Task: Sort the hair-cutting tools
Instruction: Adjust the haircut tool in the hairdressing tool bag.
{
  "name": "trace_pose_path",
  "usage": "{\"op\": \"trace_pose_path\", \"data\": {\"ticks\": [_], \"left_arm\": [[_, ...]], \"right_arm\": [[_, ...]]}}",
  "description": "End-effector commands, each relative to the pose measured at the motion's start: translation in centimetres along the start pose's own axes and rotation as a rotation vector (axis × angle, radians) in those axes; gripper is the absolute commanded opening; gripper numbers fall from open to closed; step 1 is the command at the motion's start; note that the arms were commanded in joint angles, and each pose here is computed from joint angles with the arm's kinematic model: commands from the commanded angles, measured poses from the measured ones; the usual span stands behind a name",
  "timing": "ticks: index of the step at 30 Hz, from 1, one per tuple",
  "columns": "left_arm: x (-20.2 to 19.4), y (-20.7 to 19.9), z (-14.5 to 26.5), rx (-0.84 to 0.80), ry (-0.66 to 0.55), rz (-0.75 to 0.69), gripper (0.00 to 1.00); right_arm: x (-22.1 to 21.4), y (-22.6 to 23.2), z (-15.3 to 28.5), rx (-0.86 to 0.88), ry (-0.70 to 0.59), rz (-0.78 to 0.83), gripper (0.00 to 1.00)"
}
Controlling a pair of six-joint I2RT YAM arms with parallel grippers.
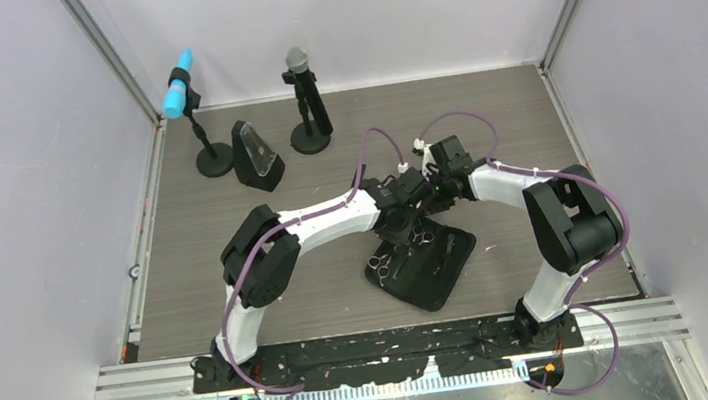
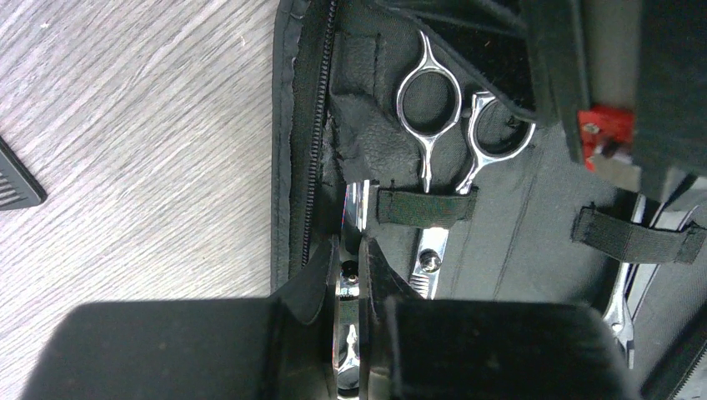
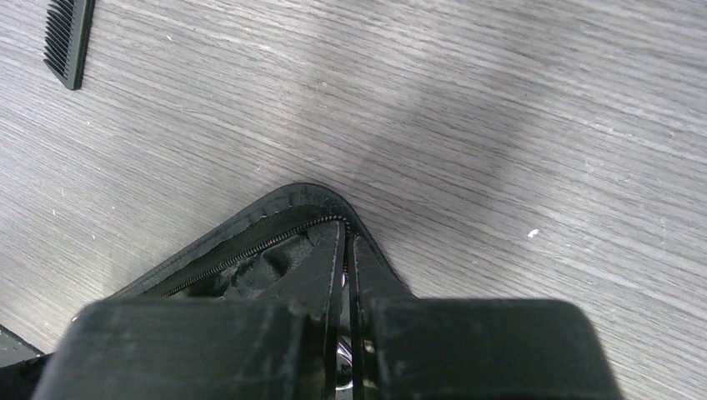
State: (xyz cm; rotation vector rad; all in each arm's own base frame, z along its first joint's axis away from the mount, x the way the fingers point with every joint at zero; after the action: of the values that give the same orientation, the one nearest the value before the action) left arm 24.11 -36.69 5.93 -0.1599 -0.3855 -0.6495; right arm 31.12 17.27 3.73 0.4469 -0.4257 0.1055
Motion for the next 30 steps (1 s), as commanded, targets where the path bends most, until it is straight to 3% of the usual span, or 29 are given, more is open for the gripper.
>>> {"op": "trace_pose_path", "data": {"ticks": [1,15,25,30], "left_arm": [[4.2,-0.4,-0.9,-0.028,-0.113,0.084,0.02],[-0.9,0.8,0.6,0.034,0.086,0.145,0.01],[-4.2,-0.5,2.0,-0.074,0.175,0.158,0.0],[-4.0,-1.2,1.6,-0.107,0.182,0.155,0.0]], "right_arm": [[-1.1,1.5,-0.3,0.058,0.022,0.051,0.05],[-0.9,0.7,-0.4,0.007,0.021,0.05,0.05],[-0.6,0.0,-0.4,-0.042,0.008,0.04,0.05],[-0.6,0.0,-0.5,-0.042,0.009,0.037,0.05]]}}
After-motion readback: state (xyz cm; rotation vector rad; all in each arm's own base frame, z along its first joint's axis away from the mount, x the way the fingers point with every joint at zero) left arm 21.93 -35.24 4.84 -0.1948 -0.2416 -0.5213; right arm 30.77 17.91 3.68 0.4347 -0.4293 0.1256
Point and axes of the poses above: each gripper's point midway between its finger pads, its own z axis back along the fingers, its own y axis along the line the jaws close on, x = y × z, the point moved 2 cm from there along z, back along the fingers, and after that the axes turned 7 degrees about -z, right-handed, at the moved point
